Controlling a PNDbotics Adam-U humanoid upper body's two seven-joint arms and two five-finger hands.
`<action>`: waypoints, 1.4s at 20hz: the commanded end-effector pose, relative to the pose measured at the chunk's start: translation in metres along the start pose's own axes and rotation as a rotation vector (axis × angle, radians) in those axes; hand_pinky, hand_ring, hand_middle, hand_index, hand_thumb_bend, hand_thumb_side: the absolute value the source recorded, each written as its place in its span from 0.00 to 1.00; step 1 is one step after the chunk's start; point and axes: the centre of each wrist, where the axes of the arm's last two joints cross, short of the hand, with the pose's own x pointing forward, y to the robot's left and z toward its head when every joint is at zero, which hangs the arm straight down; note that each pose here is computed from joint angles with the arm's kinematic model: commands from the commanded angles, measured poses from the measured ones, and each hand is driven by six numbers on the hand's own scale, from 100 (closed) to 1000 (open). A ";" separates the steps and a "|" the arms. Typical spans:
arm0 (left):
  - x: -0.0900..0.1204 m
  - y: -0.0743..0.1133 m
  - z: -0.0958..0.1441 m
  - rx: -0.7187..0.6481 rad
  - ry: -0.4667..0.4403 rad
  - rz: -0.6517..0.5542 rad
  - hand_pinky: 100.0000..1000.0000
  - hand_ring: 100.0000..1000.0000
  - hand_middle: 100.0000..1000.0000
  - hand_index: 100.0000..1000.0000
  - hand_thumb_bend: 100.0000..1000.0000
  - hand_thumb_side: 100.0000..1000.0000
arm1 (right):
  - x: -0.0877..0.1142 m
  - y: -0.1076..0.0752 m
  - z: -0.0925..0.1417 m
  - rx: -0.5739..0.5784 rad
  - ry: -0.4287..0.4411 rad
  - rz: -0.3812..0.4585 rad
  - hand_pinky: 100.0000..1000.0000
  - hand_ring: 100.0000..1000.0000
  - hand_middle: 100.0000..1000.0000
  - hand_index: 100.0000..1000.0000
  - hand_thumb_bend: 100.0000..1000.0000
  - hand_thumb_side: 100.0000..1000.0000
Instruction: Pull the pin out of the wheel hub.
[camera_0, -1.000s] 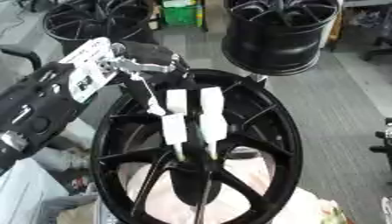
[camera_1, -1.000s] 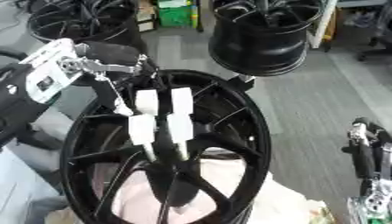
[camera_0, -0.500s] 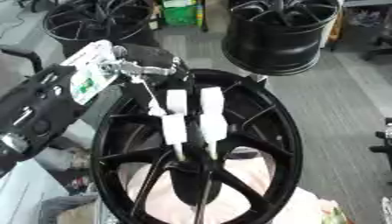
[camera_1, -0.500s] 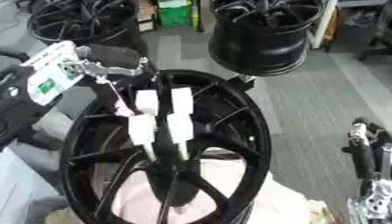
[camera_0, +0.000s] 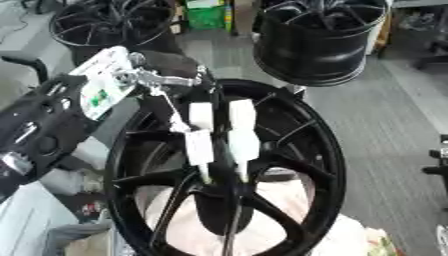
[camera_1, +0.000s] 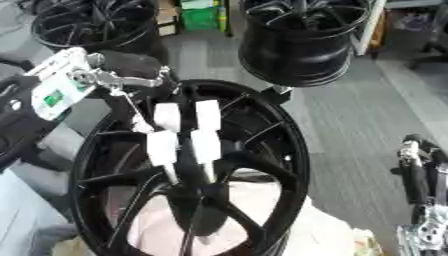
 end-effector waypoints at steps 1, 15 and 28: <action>0.000 0.010 0.005 -0.340 -0.255 -0.258 0.57 0.42 0.48 0.67 0.24 0.20 | 0.006 -0.003 -0.006 -0.001 -0.028 0.009 0.43 0.65 0.73 0.70 0.00 0.70; -0.002 0.023 0.016 -0.249 -0.280 -0.228 0.42 0.25 0.37 0.55 0.00 0.08 | 0.005 -0.004 -0.006 -0.003 -0.026 0.010 0.43 0.65 0.73 0.70 0.00 0.70; -0.006 0.057 0.049 -0.170 -0.238 -0.273 0.41 0.24 0.36 0.55 0.07 0.07 | 0.004 -0.005 -0.006 -0.005 -0.023 0.015 0.43 0.65 0.73 0.70 0.00 0.69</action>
